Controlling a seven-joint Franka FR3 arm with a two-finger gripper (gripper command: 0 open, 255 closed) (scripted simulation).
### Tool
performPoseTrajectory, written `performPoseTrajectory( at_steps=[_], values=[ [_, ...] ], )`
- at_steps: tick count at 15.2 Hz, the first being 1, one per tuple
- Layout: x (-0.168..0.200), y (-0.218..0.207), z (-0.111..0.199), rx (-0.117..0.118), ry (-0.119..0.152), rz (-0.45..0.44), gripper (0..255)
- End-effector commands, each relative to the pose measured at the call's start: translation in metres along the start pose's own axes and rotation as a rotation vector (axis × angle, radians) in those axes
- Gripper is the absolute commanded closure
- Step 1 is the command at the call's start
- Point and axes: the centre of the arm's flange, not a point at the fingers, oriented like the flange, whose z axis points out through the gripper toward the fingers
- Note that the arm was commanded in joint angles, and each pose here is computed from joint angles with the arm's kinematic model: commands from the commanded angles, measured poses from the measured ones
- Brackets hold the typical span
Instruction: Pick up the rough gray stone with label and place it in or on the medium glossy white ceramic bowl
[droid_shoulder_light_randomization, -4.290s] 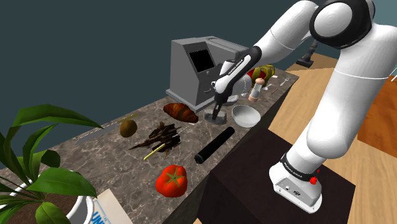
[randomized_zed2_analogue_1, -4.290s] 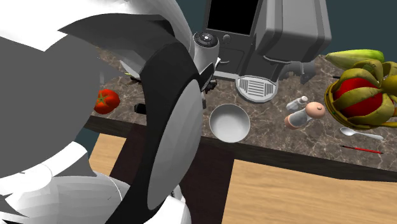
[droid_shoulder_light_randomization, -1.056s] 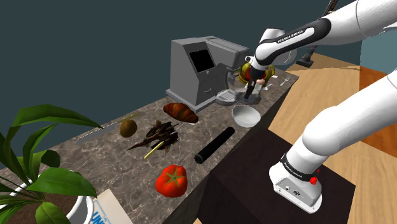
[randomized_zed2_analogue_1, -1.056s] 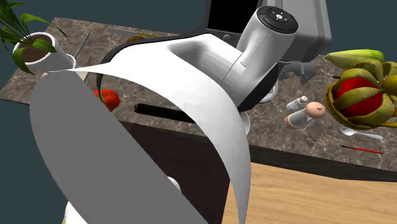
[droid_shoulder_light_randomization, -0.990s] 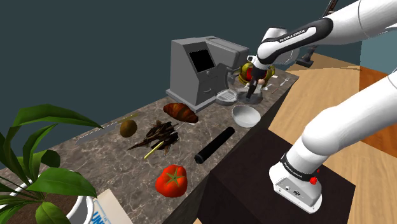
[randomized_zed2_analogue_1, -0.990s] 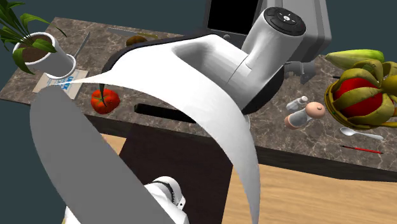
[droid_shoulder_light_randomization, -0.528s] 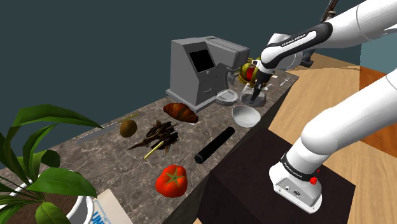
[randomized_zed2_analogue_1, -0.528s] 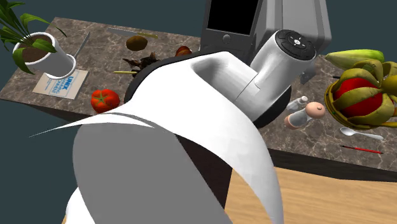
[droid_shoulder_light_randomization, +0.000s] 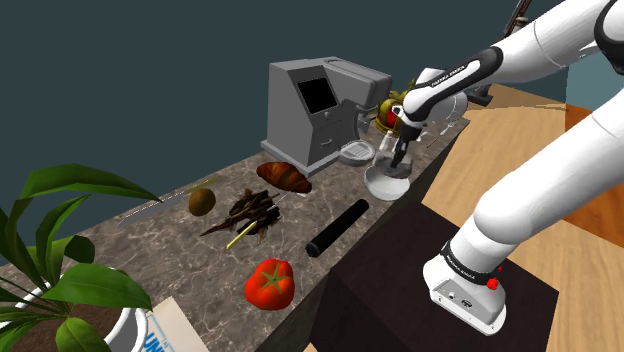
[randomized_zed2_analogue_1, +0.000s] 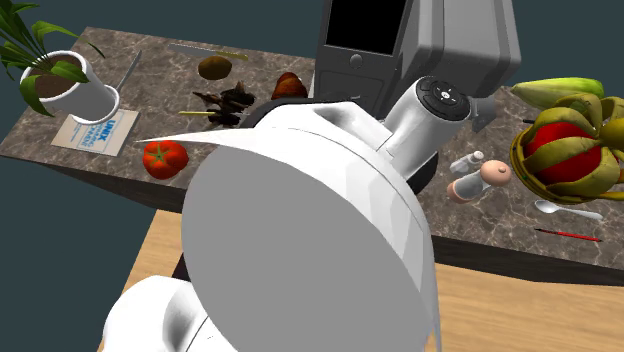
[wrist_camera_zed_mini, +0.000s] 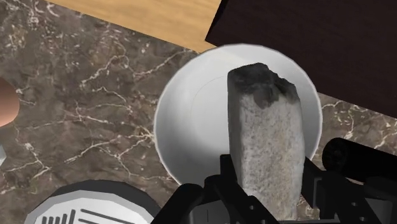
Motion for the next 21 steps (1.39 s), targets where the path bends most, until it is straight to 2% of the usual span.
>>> performPoseTrajectory(
  at_steps=[1, 3, 11, 12, 17, 21],
  values=[
    [0.000, 0.000, 0.010, -0.001, 0.001, 0.000, 255],
    [-0.001, 0.001, 0.022, -0.001, 0.001, 0.000, 255],
    [-0.001, 0.001, 0.022, -0.001, 0.001, 0.000, 255],
    [-0.001, 0.001, 0.022, -0.001, 0.001, 0.000, 0],
    [-0.001, 0.001, 0.022, -0.001, 0.001, 0.000, 0],
    [-0.001, 0.001, -0.028, -0.001, 0.001, 0.000, 0]
  ],
)
